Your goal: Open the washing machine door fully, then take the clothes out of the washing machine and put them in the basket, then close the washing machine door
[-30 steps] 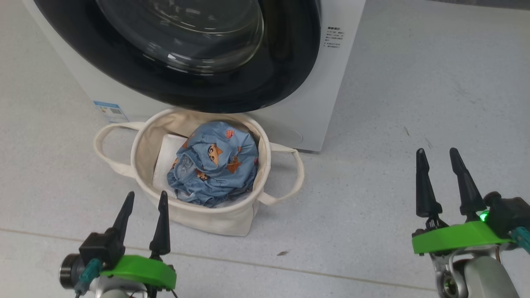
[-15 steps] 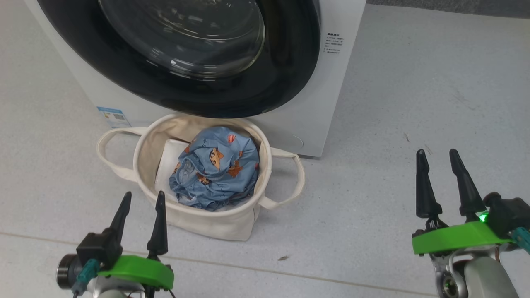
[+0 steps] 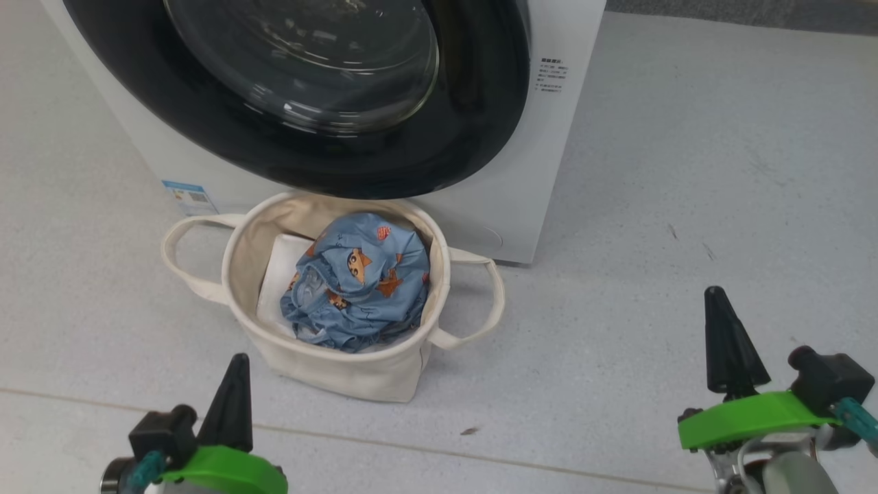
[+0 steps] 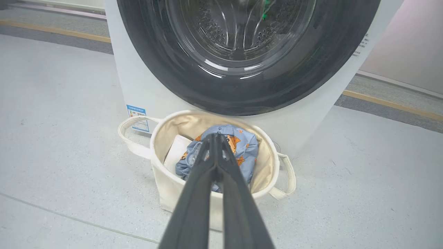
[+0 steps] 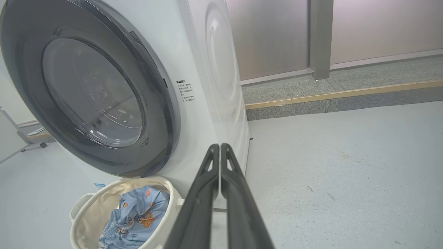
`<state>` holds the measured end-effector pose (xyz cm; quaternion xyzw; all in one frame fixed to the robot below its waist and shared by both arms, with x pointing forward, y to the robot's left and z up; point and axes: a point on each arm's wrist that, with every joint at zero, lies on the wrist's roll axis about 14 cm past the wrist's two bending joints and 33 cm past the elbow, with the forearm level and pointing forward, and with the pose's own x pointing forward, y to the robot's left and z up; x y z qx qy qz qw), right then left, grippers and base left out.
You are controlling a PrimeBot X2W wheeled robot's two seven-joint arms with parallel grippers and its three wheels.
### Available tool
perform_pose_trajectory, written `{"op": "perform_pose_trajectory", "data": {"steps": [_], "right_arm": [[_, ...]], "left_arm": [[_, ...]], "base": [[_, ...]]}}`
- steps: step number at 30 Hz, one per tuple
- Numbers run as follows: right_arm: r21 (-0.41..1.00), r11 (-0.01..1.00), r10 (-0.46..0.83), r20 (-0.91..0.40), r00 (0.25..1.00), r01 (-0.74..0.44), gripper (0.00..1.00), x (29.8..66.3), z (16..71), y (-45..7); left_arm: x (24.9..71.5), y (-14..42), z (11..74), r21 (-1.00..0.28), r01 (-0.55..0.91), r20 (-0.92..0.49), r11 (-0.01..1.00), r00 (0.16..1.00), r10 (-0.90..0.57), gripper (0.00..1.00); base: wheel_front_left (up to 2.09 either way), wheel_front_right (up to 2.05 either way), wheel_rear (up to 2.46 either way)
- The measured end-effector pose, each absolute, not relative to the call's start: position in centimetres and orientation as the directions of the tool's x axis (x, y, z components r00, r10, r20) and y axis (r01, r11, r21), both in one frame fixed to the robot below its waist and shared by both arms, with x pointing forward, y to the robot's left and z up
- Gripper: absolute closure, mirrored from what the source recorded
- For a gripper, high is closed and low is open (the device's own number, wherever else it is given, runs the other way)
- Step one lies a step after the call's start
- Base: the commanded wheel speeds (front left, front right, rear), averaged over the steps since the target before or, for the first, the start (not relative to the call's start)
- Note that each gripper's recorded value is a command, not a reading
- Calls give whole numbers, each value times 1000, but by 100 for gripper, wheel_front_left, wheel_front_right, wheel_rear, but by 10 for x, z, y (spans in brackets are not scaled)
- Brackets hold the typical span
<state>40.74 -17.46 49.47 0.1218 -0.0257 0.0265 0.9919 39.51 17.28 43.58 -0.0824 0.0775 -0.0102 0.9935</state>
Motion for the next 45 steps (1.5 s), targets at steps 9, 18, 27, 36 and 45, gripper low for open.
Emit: {"op": "perform_pose_trajectory", "data": {"steps": [9, 18, 27, 36, 45], "right_arm": [[340, 940, 24, 53, 998, -40, 100, 407, 496, -178], [421, 907, 6, 45, 999, -25, 100, 406, 496, -181], [505, 863, -10, 33, 999, -9, 100, 404, 496, -184], [588, 809, -20, 17, 1000, 6, 100, 403, 495, -187], [663, 748, -29, 3, 1000, 20, 100, 402, 494, -189]], "left_arm": [[396, 176, 440, -262, -27, -149, 965, 989, -13, 100], [396, 178, 442, -346, -55, -154, 937, 988, 1, 100], [396, 180, 446, -438, -78, -155, 896, 988, 10, 100], [395, 181, 449, -526, -98, -156, 845, 988, 18, 100], [395, 184, 452, -609, -118, -158, 784, 987, 26, 100]], "base": [[0, 0, 0], [0, 0, 0], [0, 0, 0], [0, 0, 0], [0, 0, 0]]}}
